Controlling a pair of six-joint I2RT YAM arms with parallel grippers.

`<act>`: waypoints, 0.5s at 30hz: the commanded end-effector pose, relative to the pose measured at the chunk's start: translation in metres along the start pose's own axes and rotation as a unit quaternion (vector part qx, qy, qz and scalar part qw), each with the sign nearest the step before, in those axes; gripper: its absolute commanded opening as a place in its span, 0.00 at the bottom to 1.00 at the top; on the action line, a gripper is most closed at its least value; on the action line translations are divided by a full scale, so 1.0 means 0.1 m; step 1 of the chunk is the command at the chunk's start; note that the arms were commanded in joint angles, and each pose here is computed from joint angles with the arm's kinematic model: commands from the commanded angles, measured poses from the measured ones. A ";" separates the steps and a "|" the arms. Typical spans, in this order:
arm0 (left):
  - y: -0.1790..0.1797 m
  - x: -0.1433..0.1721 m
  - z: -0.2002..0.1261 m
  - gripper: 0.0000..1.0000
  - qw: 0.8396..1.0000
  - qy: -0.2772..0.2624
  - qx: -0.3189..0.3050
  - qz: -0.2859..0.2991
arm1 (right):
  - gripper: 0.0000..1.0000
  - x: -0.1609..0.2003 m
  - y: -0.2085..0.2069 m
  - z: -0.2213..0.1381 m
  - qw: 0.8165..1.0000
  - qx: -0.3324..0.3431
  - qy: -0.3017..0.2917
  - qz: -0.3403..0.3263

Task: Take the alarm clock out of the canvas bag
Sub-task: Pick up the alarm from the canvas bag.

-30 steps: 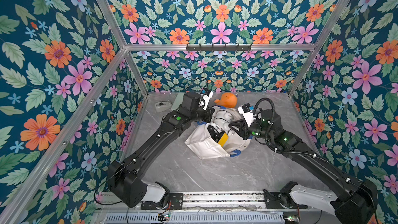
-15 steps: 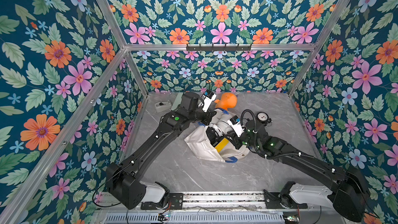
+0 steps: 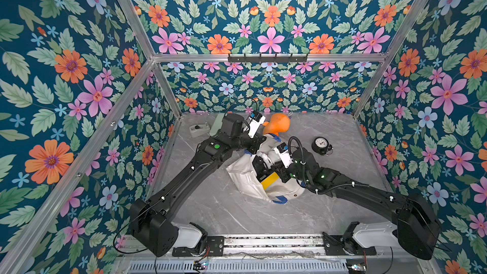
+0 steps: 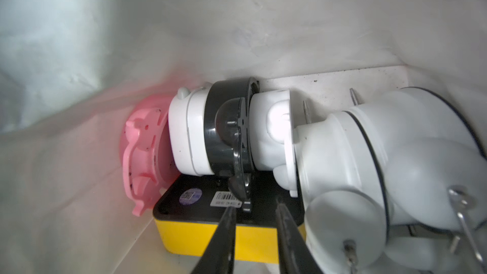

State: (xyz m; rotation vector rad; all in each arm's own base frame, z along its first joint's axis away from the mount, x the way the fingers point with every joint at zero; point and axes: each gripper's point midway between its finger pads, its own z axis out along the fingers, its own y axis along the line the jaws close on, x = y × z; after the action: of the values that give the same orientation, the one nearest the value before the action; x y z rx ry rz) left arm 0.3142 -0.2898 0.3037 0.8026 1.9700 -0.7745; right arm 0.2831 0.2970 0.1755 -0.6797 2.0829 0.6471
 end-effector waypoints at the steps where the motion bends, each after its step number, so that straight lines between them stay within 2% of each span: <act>1: -0.10 -0.31 -0.05 0.00 0.998 -0.061 0.023 0.022 | 0.29 -0.20 -0.10 0.04 0.999 0.032 -0.035 0.022; 7: -0.13 -0.31 -0.06 0.00 0.997 -0.063 0.028 0.021 | 0.29 -0.24 -0.18 0.19 0.998 0.055 -0.029 0.032; 15: -0.15 -0.27 -0.06 0.00 0.997 -0.060 0.036 0.015 | 0.28 -0.24 -0.16 0.34 0.998 0.049 -0.016 0.031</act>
State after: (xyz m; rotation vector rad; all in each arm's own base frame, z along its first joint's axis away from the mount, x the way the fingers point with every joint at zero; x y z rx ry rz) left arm 0.3139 -0.2914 0.3020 0.7829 1.9677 -0.8000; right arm 0.3188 0.3101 0.1690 -0.5700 2.1202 0.5747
